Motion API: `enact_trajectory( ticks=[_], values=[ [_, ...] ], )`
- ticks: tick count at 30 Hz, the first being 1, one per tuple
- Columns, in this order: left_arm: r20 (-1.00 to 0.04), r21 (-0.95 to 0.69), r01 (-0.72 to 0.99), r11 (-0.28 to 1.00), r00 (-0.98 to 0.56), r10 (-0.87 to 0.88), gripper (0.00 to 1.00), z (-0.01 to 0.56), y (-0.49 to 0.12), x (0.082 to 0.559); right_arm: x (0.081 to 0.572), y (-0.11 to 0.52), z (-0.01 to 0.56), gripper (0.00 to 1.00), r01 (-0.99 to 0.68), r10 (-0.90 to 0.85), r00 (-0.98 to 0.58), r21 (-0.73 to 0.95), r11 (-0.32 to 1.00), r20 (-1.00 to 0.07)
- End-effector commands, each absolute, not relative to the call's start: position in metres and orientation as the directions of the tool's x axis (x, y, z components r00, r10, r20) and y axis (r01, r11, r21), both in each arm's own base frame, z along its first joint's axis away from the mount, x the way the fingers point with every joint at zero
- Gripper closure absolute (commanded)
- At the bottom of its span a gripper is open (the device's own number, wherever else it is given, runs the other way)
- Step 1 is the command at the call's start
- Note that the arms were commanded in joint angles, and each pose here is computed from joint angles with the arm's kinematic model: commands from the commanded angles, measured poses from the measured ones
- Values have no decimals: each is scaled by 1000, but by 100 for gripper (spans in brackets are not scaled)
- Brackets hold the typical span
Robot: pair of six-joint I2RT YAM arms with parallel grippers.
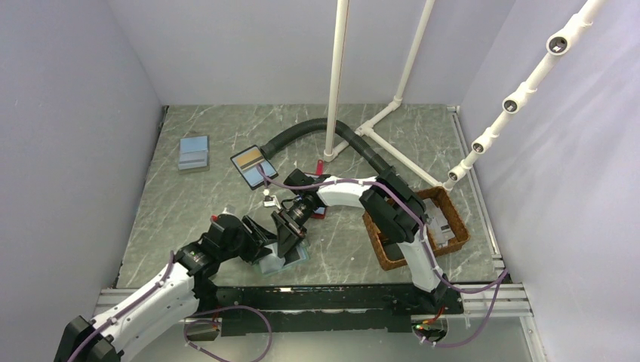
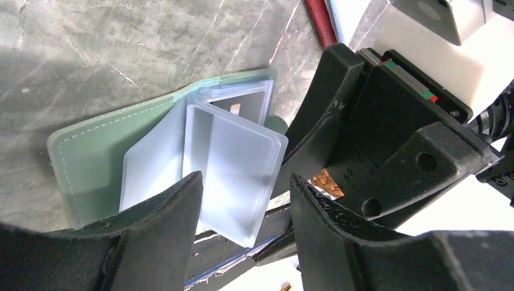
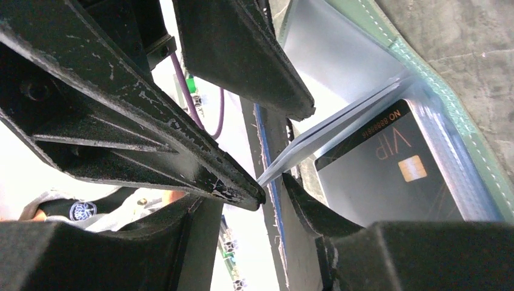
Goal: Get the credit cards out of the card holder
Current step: Remove the credit card from the card holder.
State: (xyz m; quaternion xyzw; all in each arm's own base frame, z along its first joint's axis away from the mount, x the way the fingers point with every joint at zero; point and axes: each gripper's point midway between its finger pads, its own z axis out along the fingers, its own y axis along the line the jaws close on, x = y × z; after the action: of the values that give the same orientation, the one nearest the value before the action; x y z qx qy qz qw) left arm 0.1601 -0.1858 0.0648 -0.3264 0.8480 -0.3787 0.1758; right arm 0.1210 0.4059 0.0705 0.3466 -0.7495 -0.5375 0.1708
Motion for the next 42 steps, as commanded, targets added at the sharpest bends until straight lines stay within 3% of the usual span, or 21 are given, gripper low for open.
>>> enact_trajectory(
  ticks=[1, 7, 18, 31, 39, 42],
  values=[
    [-64, -788, -393, 474, -713, -698, 40, 82, -186, 164, 119, 411, 86, 59, -347, -706, -686, 932, 102, -177],
    [-70, -785, -398, 476, -706, -705, 41, 81, -181, 161, 120, 410, 80, 61, -350, -705, -689, 929, 123, -166],
    [-62, -787, -401, 469, -704, -707, 53, 73, -180, 158, 118, 409, 76, 72, -346, -710, -686, 930, 125, -159],
    [-62, -751, -431, 500, -708, -704, 64, 63, -171, 147, 120, 407, 68, 68, -367, -709, -687, 918, 149, -160],
    [-65, -750, -438, 496, -697, -714, 65, 63, -167, 144, 127, 403, 52, 70, -438, -708, -686, 871, 220, -166],
    [-64, -731, -455, 509, -697, -715, 60, 59, -163, 141, 131, 401, 48, 71, -474, -710, -681, 846, 243, -177]
  ],
)
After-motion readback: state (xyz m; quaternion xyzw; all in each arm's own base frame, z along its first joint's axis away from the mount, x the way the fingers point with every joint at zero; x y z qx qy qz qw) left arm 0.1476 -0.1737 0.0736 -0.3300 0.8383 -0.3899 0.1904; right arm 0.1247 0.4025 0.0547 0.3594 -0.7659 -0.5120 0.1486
